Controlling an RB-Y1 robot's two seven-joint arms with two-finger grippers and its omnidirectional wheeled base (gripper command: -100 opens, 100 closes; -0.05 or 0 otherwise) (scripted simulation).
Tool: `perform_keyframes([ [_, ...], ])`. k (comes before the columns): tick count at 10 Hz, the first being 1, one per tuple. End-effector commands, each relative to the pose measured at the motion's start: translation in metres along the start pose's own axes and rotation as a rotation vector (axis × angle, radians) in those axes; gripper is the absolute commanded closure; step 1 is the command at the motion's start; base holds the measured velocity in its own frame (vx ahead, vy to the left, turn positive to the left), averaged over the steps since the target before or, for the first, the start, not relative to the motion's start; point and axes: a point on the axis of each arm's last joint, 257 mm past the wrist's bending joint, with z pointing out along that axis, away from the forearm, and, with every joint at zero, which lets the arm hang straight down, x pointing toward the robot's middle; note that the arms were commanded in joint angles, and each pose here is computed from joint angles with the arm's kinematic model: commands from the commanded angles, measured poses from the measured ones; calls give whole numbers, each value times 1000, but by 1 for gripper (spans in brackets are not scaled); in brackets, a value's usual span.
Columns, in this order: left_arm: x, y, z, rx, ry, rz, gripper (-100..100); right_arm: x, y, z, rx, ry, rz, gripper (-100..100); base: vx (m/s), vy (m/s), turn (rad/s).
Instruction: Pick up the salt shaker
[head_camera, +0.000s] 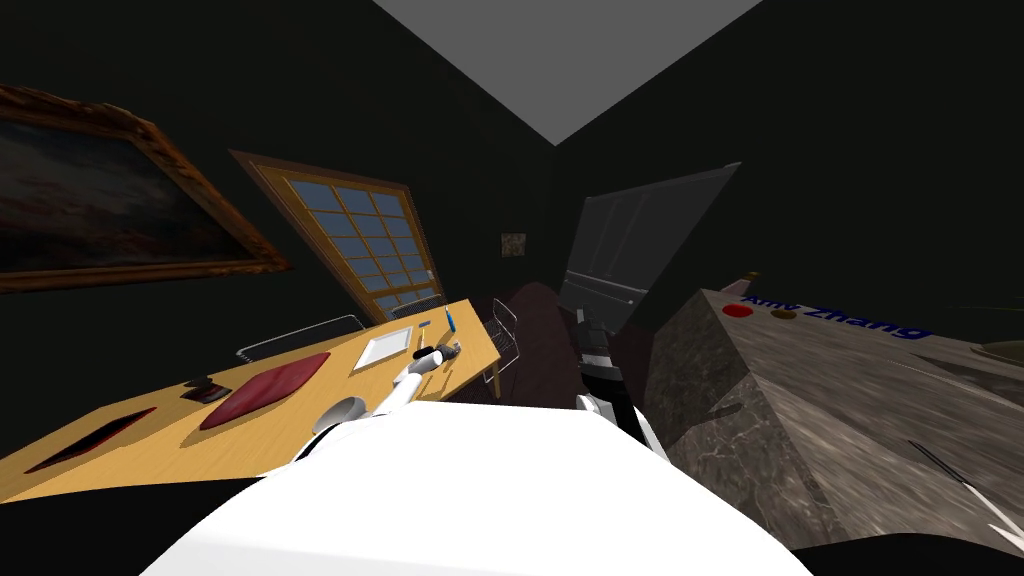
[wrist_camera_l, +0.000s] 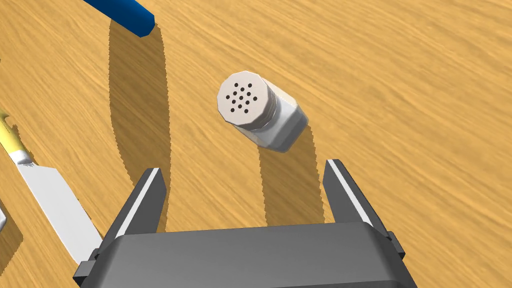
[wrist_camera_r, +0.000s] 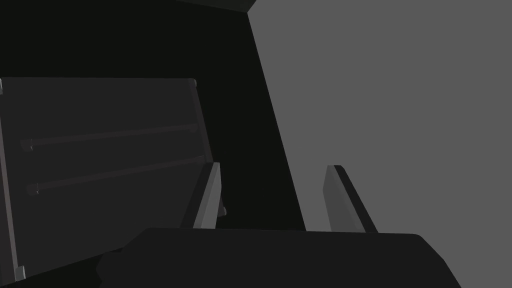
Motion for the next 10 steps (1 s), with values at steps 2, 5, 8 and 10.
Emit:
perform_keyframes([
  [2,-1,1,4,-17,-20,-54,-100,0,0,0,0,0,0,0,47,-36,-16],
  [5,0,2,5,-20,-23,-65,0,0,0,0,0,0,0,0,32,-19,-8],
  [8,-6,2,8,-4,-29,-84,-100,0,0,0,0,0,0,0,-5,32,-84],
  [10,-10,2,11,8,-35,-97,-100,0,0,0,0,0,0,0,0,40,-76],
])
